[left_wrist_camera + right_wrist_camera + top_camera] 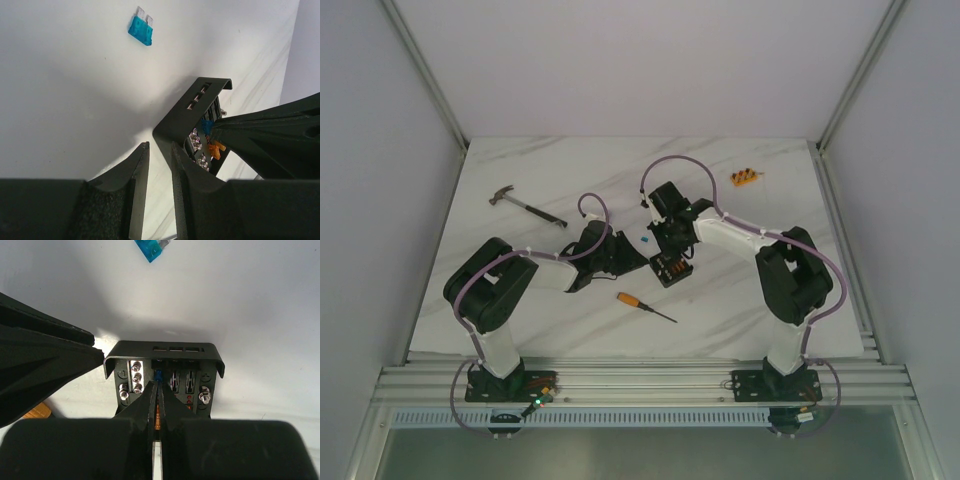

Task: Snap on the fuse box
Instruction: Install the fuse at the fuse box base.

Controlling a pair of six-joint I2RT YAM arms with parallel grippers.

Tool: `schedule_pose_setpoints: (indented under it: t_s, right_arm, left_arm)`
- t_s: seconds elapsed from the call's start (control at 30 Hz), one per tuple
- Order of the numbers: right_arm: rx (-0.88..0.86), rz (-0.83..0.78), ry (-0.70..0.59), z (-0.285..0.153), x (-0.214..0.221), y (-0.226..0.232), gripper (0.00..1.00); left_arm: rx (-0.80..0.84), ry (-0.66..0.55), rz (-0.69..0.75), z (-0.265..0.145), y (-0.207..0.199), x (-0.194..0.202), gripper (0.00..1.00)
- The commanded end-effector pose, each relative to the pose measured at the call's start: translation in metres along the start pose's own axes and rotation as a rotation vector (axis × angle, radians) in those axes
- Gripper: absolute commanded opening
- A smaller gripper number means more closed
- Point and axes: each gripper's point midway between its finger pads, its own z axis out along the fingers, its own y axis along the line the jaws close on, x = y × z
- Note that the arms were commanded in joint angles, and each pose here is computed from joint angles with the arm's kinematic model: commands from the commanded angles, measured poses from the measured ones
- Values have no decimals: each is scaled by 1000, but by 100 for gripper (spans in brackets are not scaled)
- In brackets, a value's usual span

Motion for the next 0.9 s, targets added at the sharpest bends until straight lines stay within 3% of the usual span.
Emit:
schedule_pose_setpoints:
  t_s: [0.0, 0.2, 0.43, 0.87]
  right_arm:
    - [74, -24, 252, 33, 72, -18, 0]
    - [156, -43, 421, 60, 125, -37, 0]
    - [176, -45, 511, 82, 149, -43, 0]
    - [-13, -62, 102, 13, 43, 37, 3]
  left_arm:
    - [-11, -3, -1, 1, 3, 1, 33]
    - [-17, -1, -3, 2, 5, 1, 33]
    - [-28, -2, -3, 2, 9, 1, 33]
    - [-56, -63, 13, -25, 11, -6, 34]
